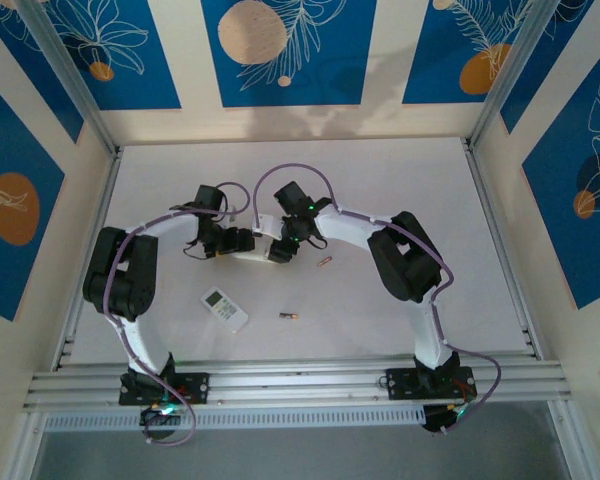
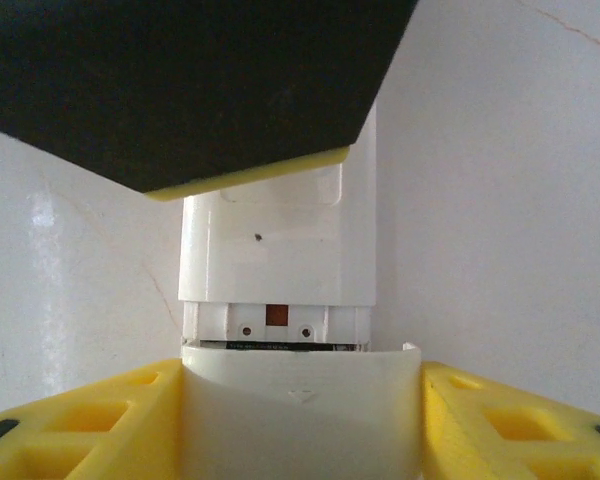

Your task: Load the batteries into the remote control

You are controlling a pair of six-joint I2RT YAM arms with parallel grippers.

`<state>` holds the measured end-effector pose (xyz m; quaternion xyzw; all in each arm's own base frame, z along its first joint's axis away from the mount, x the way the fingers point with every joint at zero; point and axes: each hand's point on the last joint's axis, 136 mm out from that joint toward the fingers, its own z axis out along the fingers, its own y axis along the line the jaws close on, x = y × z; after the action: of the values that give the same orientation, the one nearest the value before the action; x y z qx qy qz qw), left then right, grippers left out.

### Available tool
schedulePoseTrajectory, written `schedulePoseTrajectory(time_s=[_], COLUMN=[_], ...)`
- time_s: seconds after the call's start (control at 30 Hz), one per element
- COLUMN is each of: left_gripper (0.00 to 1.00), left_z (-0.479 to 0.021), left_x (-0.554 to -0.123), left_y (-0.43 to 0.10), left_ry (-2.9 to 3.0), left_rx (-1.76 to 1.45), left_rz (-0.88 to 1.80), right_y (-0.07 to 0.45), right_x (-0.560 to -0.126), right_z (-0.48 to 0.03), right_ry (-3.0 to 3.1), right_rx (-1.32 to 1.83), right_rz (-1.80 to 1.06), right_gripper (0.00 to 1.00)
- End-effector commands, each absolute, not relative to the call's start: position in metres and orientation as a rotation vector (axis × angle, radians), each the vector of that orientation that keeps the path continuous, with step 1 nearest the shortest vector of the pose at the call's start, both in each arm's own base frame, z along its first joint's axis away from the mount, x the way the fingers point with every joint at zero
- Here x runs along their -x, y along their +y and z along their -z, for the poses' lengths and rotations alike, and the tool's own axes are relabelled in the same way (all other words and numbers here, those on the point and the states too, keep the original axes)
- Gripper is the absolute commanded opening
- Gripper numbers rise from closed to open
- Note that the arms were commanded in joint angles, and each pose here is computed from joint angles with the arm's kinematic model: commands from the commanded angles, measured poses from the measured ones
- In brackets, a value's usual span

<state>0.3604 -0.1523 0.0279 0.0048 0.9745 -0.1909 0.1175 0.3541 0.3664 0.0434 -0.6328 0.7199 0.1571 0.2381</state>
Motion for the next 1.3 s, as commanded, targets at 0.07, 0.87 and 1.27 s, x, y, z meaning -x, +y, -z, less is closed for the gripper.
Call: schedulePoseTrajectory(time_s=[0.07,0.87,1.27], left_gripper=[0.78,0.78,0.78], left_z=[-0.006,-0.006,-0.006], left_x=[-0.344,-0.343,-0.343], left_y=[-0.153,-0.152,-0.153], left_ry=[2.927,2.927,2.926], left_rx=[-0.005,-0.008,-0.004], left_rz=[0.576,0.575,0.582], right_y=[0.371,0.378,0.378], right_x=[-0.345,-0.340,-0.344], right_z=[-0.037,-0.017,-0.033], right_ry=[2.011,2.053,2.048], right_rx=[1.735,1.782,1.768], right_rz=[-0.531,-0.526,-0.528], right_gripper=[0.57,0.60,0.66])
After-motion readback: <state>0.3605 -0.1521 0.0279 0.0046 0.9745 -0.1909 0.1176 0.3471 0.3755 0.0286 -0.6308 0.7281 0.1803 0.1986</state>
